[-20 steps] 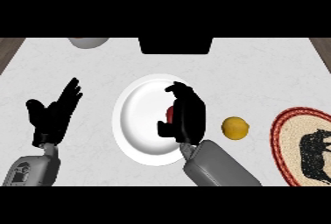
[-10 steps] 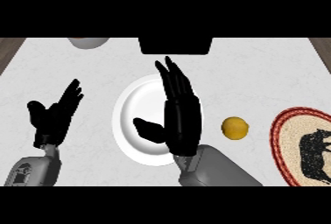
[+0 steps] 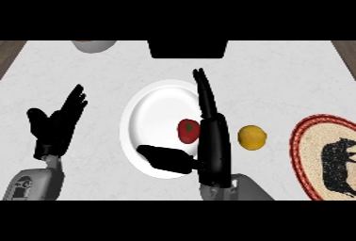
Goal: Pick the tomato from the placemat and place it in the plate
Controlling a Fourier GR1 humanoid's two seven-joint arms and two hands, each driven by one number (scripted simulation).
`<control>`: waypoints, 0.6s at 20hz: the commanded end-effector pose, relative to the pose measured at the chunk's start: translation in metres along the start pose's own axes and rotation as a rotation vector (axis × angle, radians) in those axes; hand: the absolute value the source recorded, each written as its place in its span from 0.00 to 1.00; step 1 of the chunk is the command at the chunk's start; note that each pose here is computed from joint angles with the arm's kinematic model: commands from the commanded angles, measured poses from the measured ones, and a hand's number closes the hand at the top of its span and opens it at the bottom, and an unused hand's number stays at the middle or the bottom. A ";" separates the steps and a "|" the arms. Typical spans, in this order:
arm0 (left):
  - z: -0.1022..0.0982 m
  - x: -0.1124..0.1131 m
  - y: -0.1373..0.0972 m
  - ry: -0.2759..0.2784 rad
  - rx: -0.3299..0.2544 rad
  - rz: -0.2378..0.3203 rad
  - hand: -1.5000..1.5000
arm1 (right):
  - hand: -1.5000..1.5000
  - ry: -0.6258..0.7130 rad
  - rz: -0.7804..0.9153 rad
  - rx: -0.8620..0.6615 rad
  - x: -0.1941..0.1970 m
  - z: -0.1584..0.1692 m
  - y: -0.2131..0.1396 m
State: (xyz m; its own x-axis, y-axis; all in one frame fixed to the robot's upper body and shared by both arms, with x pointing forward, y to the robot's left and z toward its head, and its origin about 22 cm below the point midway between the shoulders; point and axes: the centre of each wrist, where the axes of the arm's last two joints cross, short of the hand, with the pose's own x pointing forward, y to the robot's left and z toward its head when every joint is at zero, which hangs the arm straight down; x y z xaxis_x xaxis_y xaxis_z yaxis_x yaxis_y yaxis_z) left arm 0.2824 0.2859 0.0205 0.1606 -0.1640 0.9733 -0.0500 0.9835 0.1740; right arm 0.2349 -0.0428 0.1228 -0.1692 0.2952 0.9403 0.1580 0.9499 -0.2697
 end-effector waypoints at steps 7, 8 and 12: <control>-0.001 0.015 0.000 0.020 -0.016 0.006 0.50 | 0.00 -0.031 -0.018 0.004 -0.043 0.009 -0.041; -0.003 0.005 -0.016 0.014 -0.025 0.008 0.50 | 0.00 -0.025 -0.042 -0.013 -0.054 0.005 -0.042; -0.003 0.009 0.013 0.000 -0.007 -0.001 0.50 | 0.00 -0.017 0.017 -0.016 -0.049 -0.001 -0.069</control>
State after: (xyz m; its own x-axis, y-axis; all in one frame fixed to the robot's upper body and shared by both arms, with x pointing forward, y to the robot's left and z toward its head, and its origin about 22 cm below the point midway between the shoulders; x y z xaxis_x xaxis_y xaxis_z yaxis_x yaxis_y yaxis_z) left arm 0.2840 0.2889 0.0202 0.1663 -0.1587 0.9732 -0.0443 0.9848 0.1682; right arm 0.2288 -0.1028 0.0977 -0.1928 0.2863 0.9385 0.1633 0.9525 -0.2570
